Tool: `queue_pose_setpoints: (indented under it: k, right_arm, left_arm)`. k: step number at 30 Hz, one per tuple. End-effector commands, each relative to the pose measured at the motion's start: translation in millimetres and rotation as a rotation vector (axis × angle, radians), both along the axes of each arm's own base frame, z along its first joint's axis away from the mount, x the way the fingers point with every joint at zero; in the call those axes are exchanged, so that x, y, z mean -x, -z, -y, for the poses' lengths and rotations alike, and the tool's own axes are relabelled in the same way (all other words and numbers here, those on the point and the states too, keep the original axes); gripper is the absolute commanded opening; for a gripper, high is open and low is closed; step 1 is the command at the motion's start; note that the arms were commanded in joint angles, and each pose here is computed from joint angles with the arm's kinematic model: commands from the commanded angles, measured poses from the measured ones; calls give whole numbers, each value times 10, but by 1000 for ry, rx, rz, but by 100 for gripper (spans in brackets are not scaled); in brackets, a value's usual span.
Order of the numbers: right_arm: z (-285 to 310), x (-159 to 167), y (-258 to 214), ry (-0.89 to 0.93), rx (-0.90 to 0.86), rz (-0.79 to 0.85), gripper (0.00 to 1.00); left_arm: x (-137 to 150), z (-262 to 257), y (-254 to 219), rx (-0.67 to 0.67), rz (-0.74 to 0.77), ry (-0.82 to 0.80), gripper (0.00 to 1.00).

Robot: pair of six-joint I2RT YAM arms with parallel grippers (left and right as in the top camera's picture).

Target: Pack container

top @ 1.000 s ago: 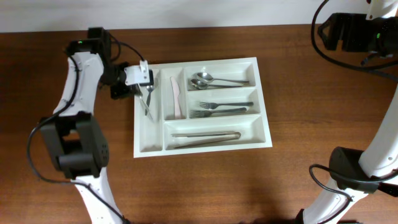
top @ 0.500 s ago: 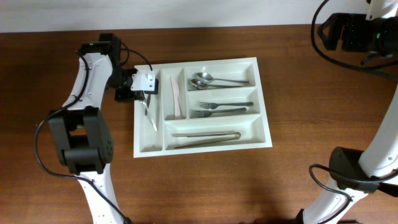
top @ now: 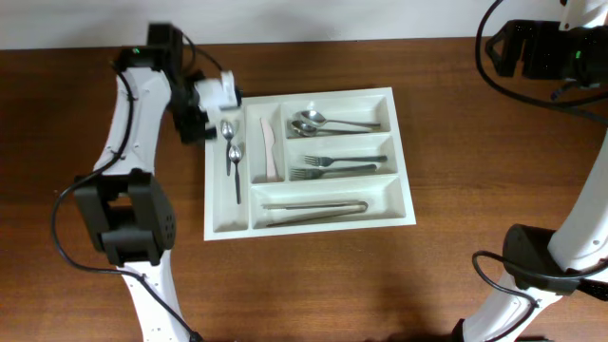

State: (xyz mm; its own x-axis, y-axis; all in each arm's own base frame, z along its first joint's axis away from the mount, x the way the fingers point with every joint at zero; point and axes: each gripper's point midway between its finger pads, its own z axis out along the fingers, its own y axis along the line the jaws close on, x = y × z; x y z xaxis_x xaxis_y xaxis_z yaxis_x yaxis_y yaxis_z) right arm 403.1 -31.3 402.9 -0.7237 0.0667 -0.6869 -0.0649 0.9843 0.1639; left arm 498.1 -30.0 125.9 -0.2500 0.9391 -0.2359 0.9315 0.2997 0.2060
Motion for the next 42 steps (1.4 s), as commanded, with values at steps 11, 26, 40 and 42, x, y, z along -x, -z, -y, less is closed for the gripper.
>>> queue_pose_setpoints:
  k: [11, 26, 40, 42]
  right_arm:
    - [21, -11, -19, 4, 5, 10, 99]
    - [22, -14, -11, 4, 4, 7, 99]
    - [-149, 783, -837, 4, 53, 241, 99]
    - [-195, 1003, -959, 4, 61, 279, 99]
  left_arm:
    - [315, -1603, -1233, 112, 188, -1367, 99]
    - [583, -2204, -1170, 203, 124, -1506, 99]
    - [583, -2204, -1170, 203, 124, -1506, 99]
    - [583, -2204, -1170, 203, 124, -1506, 99]
